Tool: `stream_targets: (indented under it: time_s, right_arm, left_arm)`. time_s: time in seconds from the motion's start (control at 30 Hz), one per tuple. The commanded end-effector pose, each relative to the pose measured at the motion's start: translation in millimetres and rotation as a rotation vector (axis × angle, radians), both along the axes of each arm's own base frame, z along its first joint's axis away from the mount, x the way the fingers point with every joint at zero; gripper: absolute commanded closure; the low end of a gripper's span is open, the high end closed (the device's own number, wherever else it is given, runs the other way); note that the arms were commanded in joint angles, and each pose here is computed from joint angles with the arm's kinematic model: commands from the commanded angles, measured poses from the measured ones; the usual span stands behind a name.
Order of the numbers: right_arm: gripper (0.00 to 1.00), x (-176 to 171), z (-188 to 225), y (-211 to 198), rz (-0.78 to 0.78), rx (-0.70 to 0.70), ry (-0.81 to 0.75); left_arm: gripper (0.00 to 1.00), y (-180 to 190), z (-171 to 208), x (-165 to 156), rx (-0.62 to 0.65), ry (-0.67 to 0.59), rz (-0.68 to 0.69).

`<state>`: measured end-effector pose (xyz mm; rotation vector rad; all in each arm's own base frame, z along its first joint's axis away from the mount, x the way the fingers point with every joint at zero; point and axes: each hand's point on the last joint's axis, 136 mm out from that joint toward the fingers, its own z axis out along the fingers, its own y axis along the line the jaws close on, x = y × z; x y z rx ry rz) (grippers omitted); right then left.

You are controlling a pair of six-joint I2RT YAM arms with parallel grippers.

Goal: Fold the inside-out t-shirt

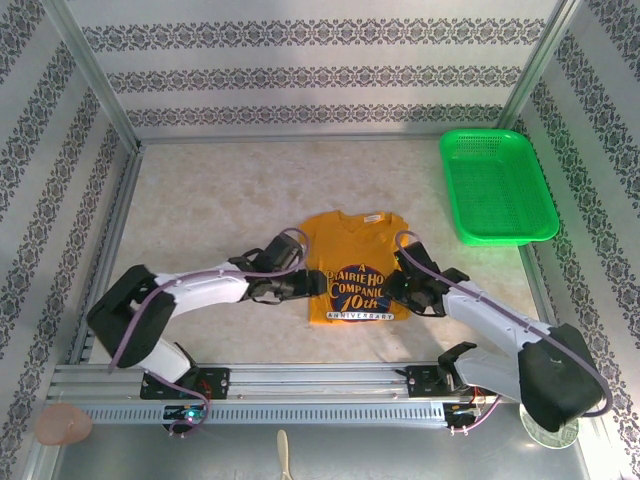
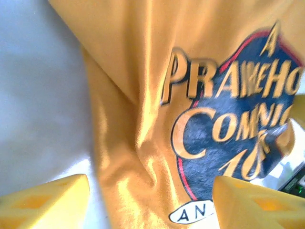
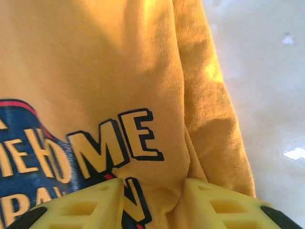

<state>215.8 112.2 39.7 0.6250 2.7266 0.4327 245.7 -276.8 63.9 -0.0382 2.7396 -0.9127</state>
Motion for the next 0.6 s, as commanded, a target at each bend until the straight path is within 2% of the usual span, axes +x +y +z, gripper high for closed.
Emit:
stream_targets:
  time_s: [0.0,0.1,0.23,0.33,0.57]
  right_arm:
    - [0.58,21.5,31.8,-9.2,-0.006,-0.027,-0.065]
    - [0.55,34.1,44.6,-17.4,-0.004,-0.048,-0.085]
    - [0.55,37.2,42.4,-18.4,0.001,-0.044,-0.070]
    - [0.55,33.0,32.8,-15.0,-0.004,-0.027,-0.055]
    - [0.55,19.9,8.0,-8.7,-0.011,-0.028,-0.021]
  left_arm:
    - [0.28,36.3,34.7,42.7,0.056,-0.073,0.107]
    - [0.28,46.9,49.1,75.8,0.063,-0.069,0.112]
    - [0.36,32.4,53.2,108.5,0.091,-0.048,0.033]
    - [0.39,22.7,41.9,124.6,0.134,0.003,-0.008]
    - [0.38,25.5,20.1,151.7,0.257,0.031,-0.005]
